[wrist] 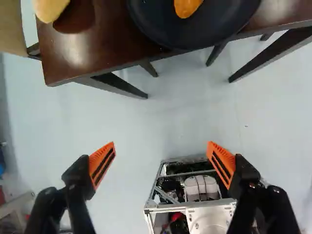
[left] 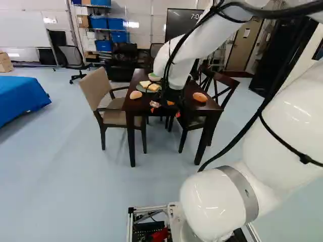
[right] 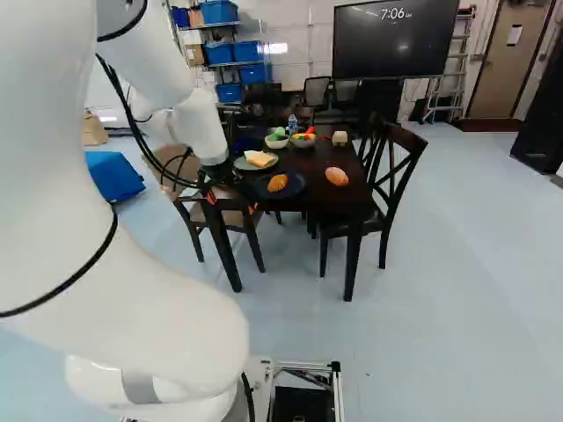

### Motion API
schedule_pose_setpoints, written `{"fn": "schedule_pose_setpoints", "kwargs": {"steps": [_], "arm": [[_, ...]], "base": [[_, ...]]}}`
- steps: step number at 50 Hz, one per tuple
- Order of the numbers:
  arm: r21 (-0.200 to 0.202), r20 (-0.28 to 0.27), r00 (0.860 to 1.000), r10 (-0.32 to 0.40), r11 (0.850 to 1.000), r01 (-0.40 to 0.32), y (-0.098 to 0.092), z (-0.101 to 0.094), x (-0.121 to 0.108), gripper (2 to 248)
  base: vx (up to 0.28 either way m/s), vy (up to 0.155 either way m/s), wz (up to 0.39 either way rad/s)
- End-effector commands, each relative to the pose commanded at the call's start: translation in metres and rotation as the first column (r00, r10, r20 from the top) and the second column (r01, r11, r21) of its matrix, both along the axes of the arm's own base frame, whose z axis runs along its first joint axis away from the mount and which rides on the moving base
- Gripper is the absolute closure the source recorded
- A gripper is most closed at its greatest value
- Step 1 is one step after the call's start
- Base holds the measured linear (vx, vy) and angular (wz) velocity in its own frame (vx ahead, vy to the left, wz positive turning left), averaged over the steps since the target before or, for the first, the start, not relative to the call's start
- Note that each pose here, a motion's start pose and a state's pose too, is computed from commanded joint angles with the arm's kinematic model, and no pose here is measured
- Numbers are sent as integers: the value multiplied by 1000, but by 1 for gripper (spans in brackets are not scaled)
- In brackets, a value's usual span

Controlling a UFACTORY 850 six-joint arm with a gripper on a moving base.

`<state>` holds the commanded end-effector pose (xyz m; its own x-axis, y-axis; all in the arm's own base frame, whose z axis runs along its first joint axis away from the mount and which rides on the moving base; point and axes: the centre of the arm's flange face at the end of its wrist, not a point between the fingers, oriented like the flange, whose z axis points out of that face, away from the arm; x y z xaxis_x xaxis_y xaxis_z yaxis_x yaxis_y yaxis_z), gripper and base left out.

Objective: Move the croissant to the empty plate

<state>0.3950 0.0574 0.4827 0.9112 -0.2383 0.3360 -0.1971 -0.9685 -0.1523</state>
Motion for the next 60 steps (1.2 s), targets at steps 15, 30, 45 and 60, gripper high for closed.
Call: {"fn": "schedule_pose_setpoints", "kwargs": {"steps": [15, 30, 45, 60], "arm": [[-14, 113, 993, 20, 1000, -18, -9, -20, -9, 3], [-40, 242, 969, 44, 999, -35, -19, -41, -22, 3], [-75, 371, 926, 72, 996, -47, -29, -62, -38, 3], [-113, 477, 873, 99, 992, -51, -38, -78, -56, 3]], "base": [[0, 0, 0], [0, 0, 0], [0, 0, 0], [0, 0, 0]]}}
